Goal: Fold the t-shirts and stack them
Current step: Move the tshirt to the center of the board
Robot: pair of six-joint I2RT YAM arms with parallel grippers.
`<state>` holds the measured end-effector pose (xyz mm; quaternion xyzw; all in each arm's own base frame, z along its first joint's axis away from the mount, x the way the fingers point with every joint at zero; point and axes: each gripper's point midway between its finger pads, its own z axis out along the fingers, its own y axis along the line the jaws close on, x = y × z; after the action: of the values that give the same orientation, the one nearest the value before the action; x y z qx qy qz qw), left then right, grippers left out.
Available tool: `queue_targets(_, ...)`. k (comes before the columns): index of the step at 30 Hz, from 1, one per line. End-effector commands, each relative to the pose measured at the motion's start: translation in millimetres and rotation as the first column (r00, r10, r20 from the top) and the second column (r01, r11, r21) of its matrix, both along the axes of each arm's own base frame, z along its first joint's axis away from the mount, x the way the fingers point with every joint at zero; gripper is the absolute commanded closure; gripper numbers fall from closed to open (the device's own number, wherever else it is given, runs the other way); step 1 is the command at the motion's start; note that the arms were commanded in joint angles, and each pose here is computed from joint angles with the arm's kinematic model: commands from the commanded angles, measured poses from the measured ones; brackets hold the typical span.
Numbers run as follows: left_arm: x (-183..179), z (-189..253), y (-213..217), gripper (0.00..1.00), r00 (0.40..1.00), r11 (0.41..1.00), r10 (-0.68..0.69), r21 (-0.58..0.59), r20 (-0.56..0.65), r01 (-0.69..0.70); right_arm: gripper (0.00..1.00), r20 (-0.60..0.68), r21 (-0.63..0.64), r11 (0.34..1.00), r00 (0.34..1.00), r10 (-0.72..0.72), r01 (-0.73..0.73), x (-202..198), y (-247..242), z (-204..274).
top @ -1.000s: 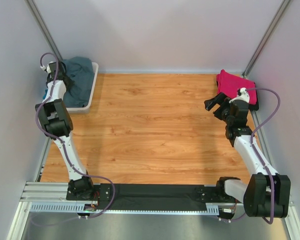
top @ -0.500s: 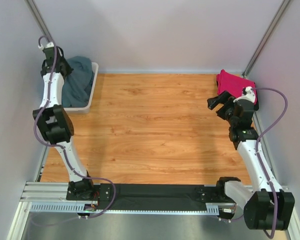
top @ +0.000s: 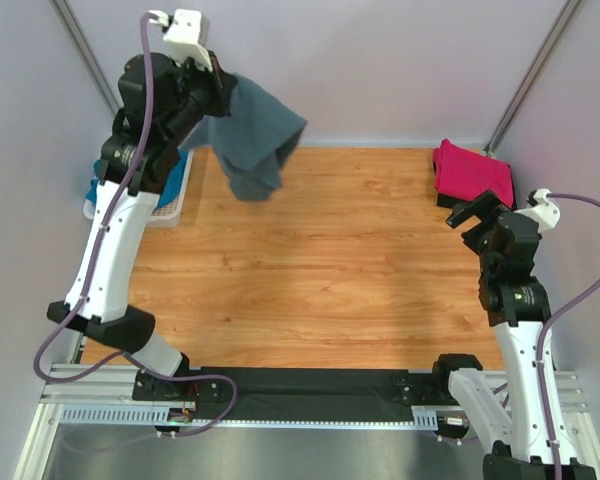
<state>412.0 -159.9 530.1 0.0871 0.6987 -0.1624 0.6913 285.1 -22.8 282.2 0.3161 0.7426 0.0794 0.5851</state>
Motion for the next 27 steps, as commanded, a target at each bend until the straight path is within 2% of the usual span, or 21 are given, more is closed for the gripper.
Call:
queue_targets(1, -19, -38, -32, 1.0, 0.995, 0.997, -0.065, 0.046, -0.07, 0.069, 0.0, -0.104, -0.065, 0.989, 0.985, -0.138, 0.132, -28, -25, -11)
queue_targets(2, -21, -72, -44, 1.0, 0.987, 0.994, -0.083, 0.06, -0.138, 0.092, 0.0, -0.11, -0.07, 0.989, 0.984, -0.14, 0.132, -30, -26, -11)
queue_targets(4, -42, -87, -69, 1.0, 0.979, 0.989, -0.131, 0.044, -0.156, 0.14, 0.0, -0.13, -0.08, 0.99, 0.983, -0.129, 0.119, -32, -25, -17)
queue_targets(5, -44, -125, -76, 1.0, 0.964, 0.99, -0.118, 0.047, -0.237, 0.132, 0.0, -0.147, -0.08, 0.99, 0.981, -0.126, 0.115, -34, -25, -22)
queue_targets(6, -50, -135, -82, 1.0, 0.958, 0.989, -0.128, 0.035, -0.255, 0.142, 0.0, -0.166, -0.074, 0.992, 0.98, -0.11, 0.099, -33, -22, -28)
queue_targets(7, -59, -174, -93, 1.0, 0.933, 0.986, -0.135, 0.048, -0.334, 0.16, 0.0, -0.184, -0.073, 0.994, 0.978, -0.098, 0.085, -34, -20, -33)
queue_targets(10, -67, -229, -98, 1.0, 0.879, 0.994, -0.098, 0.002, -0.467, 0.111, 0.0, -0.218, -0.052, 0.998, 0.975, -0.047, 0.036, -33, -11, -47)
queue_targets(11, -73, -261, -97, 1.0, 0.844, 0.993, -0.089, 0.018, -0.529, 0.117, 0.0, -0.22, -0.046, 0.999, 0.975, -0.028, 0.019, -32, -8, -50)
queue_targets(13, -78, -299, -97, 1.0, 0.8, 0.992, -0.071, 0.04, -0.595, 0.118, 0.0, -0.231, -0.015, 0.999, 0.973, 0.025, -0.03, -29, 2, -63)
queue_targets(16, -92, -338, -103, 1.0, 0.742, 0.982, -0.088, 0.068, -0.665, 0.178, 0.0, -0.232, 0.036, 0.994, 0.967, 0.106, -0.101, -23, 18, -74)
queue_targets(19, -105, -371, -92, 1.0, 0.691, 0.984, -0.014, 0.115, -0.723, 0.14, 0.0, -0.243, 0.077, 0.986, 0.956, 0.162, -0.147, -20, 29, -82)
queue_targets(22, -106, -378, -63, 1.0, 0.694, 0.976, 0.125, 0.213, -0.709, 0.042, 0.0, -0.247, 0.081, 0.984, 0.953, 0.175, -0.16, -17, 31, -84)
queue_targets(23, -104, -372, -35, 1.0, 0.703, 0.947, 0.25, 0.319, -0.666, -0.035, 0.0, -0.253, 0.079, 0.982, 0.949, 0.186, -0.172, -17, 32, -86)
queue_targets(26, -97, -322, 21, 1.0, 0.725, 0.86, 0.456, 0.467, -0.516, -0.209, 0.0, -0.236, 0.08, 0.979, 0.95, 0.203, -0.19, -12, 35, -84)
queue_targets(27, -93, -308, 35, 1.0, 0.724, 0.852, 0.479, 0.461, -0.497, -0.247, 0.0, -0.24, 0.083, 0.978, 0.948, 0.208, -0.194, -10, 36, -86)
